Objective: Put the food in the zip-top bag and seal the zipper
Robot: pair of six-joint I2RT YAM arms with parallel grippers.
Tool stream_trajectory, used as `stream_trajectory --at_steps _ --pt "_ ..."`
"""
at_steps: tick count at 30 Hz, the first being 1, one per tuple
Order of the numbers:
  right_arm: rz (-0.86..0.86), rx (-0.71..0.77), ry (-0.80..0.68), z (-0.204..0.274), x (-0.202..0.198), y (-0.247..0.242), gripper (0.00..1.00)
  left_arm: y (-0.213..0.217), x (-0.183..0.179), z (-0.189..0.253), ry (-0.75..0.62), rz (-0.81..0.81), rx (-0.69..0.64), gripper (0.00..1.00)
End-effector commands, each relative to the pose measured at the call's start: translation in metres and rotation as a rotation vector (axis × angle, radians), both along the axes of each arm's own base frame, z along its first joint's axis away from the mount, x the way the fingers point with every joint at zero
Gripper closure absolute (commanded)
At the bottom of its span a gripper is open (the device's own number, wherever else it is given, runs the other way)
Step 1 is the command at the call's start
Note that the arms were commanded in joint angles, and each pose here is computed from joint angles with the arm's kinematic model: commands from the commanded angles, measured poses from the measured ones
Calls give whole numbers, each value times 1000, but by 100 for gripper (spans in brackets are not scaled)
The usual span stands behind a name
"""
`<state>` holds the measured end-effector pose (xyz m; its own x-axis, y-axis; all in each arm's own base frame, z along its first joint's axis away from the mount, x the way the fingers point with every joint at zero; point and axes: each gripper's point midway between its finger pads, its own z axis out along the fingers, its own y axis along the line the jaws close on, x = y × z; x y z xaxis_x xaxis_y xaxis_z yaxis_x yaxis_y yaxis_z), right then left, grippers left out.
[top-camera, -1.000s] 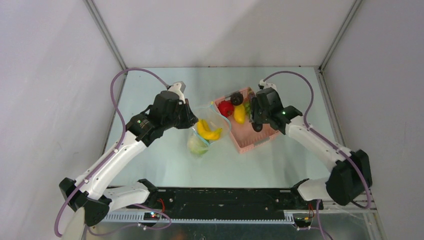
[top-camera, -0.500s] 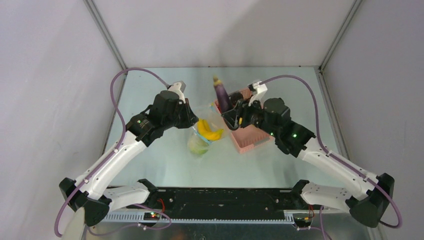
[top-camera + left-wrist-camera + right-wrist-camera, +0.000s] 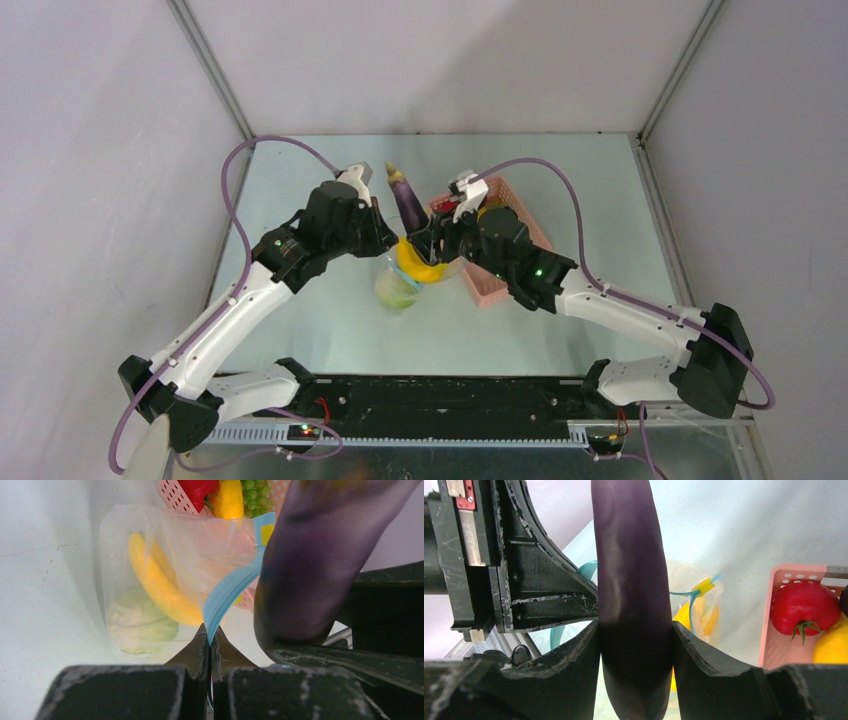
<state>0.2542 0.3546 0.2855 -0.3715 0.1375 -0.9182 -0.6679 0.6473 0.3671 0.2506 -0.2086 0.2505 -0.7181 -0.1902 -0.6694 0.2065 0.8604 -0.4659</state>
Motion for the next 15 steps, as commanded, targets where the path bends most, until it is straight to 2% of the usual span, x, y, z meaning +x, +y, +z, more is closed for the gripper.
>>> stream_trajectory --at_steps 1,7,15 --pt "-40 10 -62 11 2 5 77 -2 5 8 -30 -1 -24 100" --pt "-21 -25 -66 -2 -2 16 68 -1 4 9 -32 -1 -23 100" --pt "-10 -65 -52 -15 -4 19 49 -1 4 10 -35 -2 -24 100"
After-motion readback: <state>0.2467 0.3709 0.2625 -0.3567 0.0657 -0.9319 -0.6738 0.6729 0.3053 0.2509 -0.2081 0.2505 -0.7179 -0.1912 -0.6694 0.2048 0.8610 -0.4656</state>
